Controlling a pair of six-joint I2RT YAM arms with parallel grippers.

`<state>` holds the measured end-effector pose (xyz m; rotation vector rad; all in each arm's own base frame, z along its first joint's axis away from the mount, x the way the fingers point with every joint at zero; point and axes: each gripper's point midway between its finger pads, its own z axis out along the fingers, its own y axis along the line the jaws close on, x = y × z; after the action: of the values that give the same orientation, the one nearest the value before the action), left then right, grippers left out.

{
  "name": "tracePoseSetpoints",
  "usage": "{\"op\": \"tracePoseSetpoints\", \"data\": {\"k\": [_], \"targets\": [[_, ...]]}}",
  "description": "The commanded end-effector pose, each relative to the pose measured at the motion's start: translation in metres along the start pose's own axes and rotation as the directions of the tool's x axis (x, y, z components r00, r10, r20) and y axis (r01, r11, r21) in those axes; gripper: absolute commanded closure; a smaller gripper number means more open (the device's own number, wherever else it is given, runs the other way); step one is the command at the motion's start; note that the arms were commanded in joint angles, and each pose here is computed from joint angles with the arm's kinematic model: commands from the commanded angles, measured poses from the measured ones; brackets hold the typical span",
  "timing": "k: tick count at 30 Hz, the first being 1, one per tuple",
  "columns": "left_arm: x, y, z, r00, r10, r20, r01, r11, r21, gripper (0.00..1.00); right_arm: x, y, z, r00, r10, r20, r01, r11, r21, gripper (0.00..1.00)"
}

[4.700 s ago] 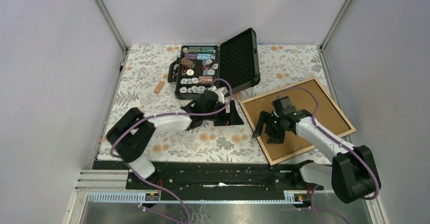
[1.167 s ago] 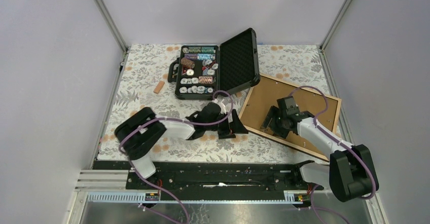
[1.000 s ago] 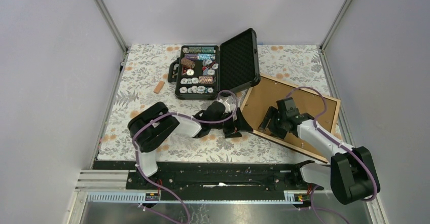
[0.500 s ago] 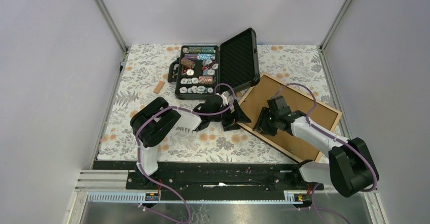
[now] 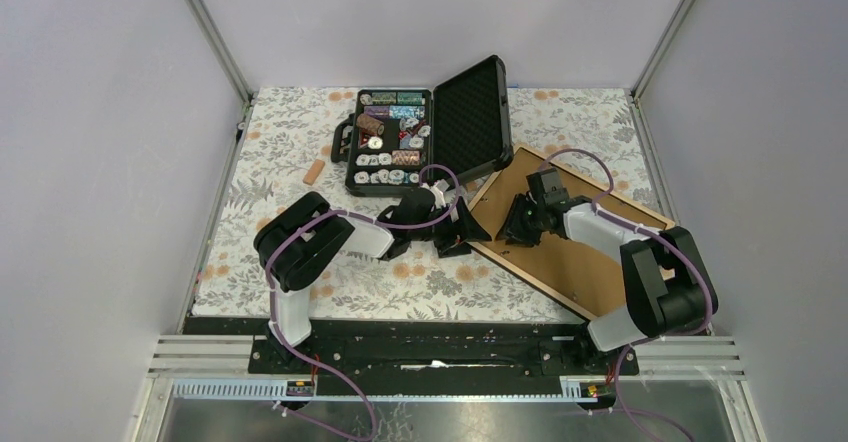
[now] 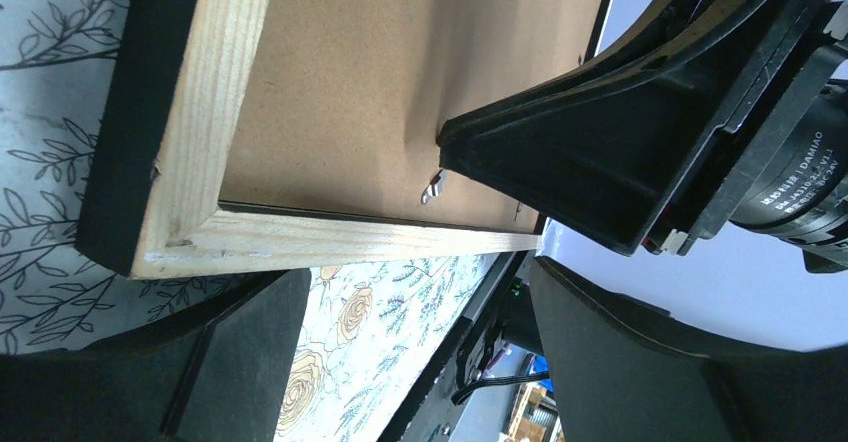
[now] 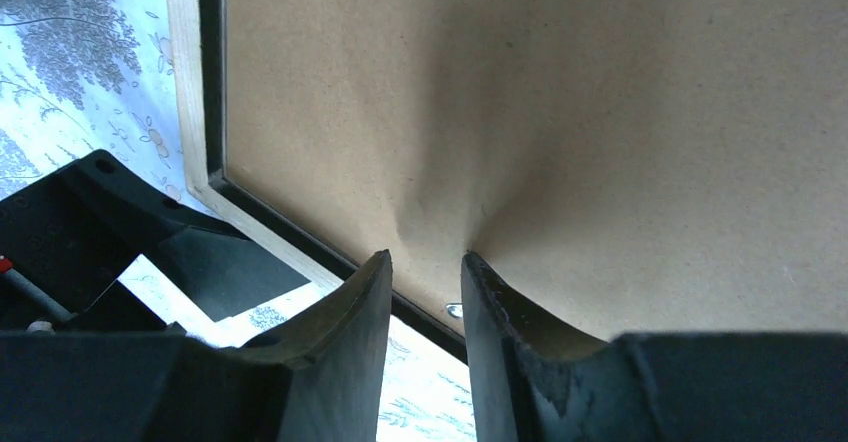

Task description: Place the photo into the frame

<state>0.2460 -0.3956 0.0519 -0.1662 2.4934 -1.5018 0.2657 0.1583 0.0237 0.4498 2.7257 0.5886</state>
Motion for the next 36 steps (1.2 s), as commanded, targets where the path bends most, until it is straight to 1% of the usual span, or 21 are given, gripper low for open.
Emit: {"op": "tracePoseSetpoints", "data": {"k": [1,4,8,12,16,19,23,28,31,36], "targets": [[-0.004,0.012,-0.002,0.999,0.029,0.027,-0.029,0.999,-0.030,0.14,0.016,-0.002,0.005,0.998,0.001,-0.056,-0.003,1.000,-0.029,0.62],[-0.006,0.010,0.000,0.999,0.038,0.027,-0.038,0.999,-0.026,0.14,0.040,-0.018,0.002,0.994,0.048,-0.094,-0.049,0.999,-0.006,0.64],[-0.011,0.009,0.002,0.999,0.035,0.035,-0.035,0.999,-0.016,0.14,0.061,-0.024,-0.003,0.985,0.076,-0.154,-0.078,0.997,-0.008,0.66],[-0.014,0.008,0.001,0.999,0.036,0.041,-0.036,0.999,-0.011,0.14,0.055,-0.032,-0.015,0.993,0.042,-0.115,-0.037,0.998,0.042,0.65],[-0.017,0.009,-0.001,0.998,0.038,0.043,-0.038,0.999,-0.013,0.14,0.057,-0.031,-0.019,0.991,0.022,-0.130,-0.018,0.999,0.034,0.65],[-0.017,0.010,-0.001,0.998,0.038,0.047,-0.037,0.999,-0.018,0.14,0.044,-0.031,-0.018,0.995,-0.020,-0.094,0.024,0.998,0.050,0.64],[-0.016,0.012,-0.001,0.999,0.029,0.042,-0.029,0.999,-0.020,0.14,0.032,-0.014,-0.018,0.996,-0.039,-0.079,0.039,0.999,0.002,0.63],[-0.012,0.013,-0.001,0.999,0.029,0.036,-0.028,0.999,-0.020,0.14,0.005,0.009,-0.034,0.996,-0.087,-0.008,0.087,0.996,-0.036,0.60],[-0.011,0.014,-0.001,0.999,0.028,0.032,-0.027,0.999,-0.020,0.14,-0.007,0.015,-0.038,0.995,-0.100,0.026,0.101,0.995,-0.027,0.57],[-0.011,0.011,0.000,0.999,0.031,0.029,-0.031,0.999,-0.013,0.14,-0.005,0.003,-0.025,0.994,-0.109,-0.017,0.109,0.994,0.027,0.57]]}}
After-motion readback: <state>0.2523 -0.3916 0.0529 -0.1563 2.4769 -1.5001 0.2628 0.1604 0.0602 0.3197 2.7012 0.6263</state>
